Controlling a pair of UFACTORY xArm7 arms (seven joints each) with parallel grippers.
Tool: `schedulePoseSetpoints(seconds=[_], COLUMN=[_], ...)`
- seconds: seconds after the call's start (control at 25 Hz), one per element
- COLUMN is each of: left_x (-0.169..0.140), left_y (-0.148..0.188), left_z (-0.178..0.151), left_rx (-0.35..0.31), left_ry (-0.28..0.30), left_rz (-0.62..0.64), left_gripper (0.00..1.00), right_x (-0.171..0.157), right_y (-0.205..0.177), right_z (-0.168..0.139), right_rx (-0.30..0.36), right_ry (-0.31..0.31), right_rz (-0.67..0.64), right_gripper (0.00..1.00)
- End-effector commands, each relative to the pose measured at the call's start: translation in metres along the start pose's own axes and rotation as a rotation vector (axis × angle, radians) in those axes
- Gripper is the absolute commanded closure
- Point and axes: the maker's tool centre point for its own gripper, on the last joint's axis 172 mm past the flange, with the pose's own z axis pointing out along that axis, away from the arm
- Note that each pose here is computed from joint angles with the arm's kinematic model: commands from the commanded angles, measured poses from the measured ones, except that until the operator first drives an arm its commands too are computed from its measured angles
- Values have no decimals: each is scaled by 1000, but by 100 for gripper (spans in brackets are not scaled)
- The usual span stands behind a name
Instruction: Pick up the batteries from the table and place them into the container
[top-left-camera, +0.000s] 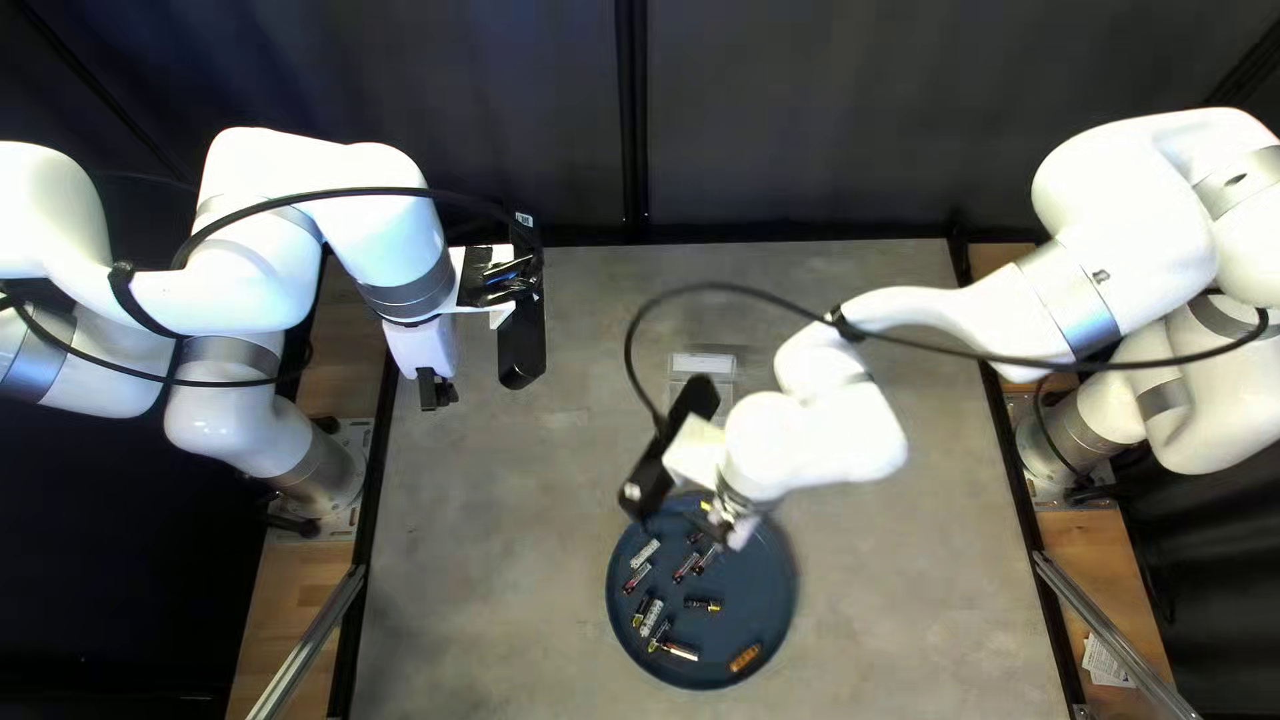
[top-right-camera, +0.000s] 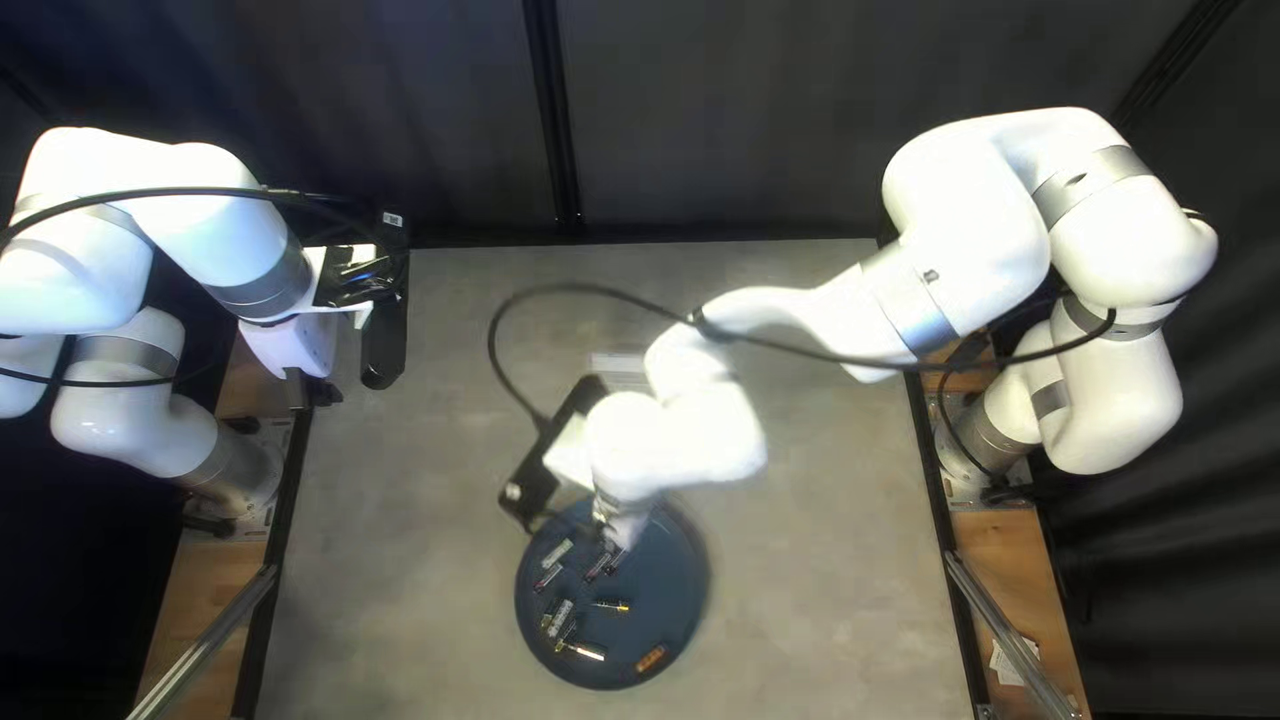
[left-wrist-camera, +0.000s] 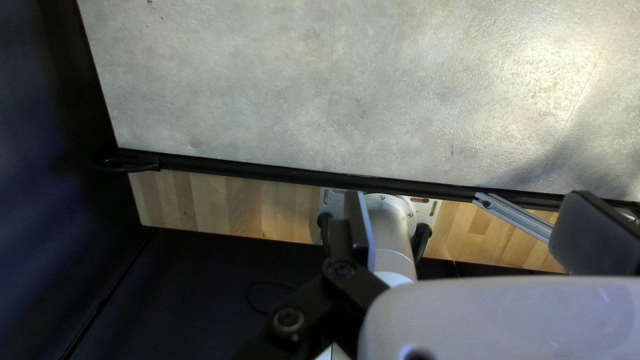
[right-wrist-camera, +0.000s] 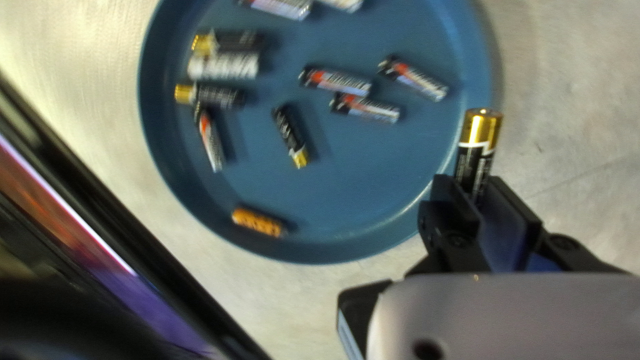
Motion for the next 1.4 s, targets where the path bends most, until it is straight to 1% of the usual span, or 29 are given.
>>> schedulePoseSetpoints(seconds=[0.04,0.16,0.56,0.6,0.8,0.88,0.92,1.0,1.16,1.32,1.4], left_x=[0,0,0,-2,-7,-7,-7,-8,-3,-3,-3], left_y=[0,0,0,-5,-42,-56,-69,-81,-87,-87,-87], left_z=[0,0,0,1,2,6,7,4,-5,-5,-5], left_rx=[0,0,0,-21,-8,-7,-4,8,42,42,42], left_ry=[0,0,0,-5,-5,3,14,37,68,68,68], left_rz=[0,0,0,-32,-90,-98,-100,-96,-87,-87,-87], left_gripper=[0,0,0,0,0,0,0,0,0,0,0], right_x=[8,12,12,12,12,12,12,12,17,47,57], right_y=[8,2,2,2,2,2,2,5,20,48,55], right_z=[-1,-6,-6,-6,-6,-6,-6,-3,7,30,31], right_rx=[-7,1,1,1,1,1,1,-9,-11,-35,-41], right_ry=[14,50,50,50,50,50,50,56,22,-9,-22], right_rz=[134,130,130,130,130,130,130,133,215,298,331], right_gripper=[100,100,100,100,100,100,100,100,100,100,100])
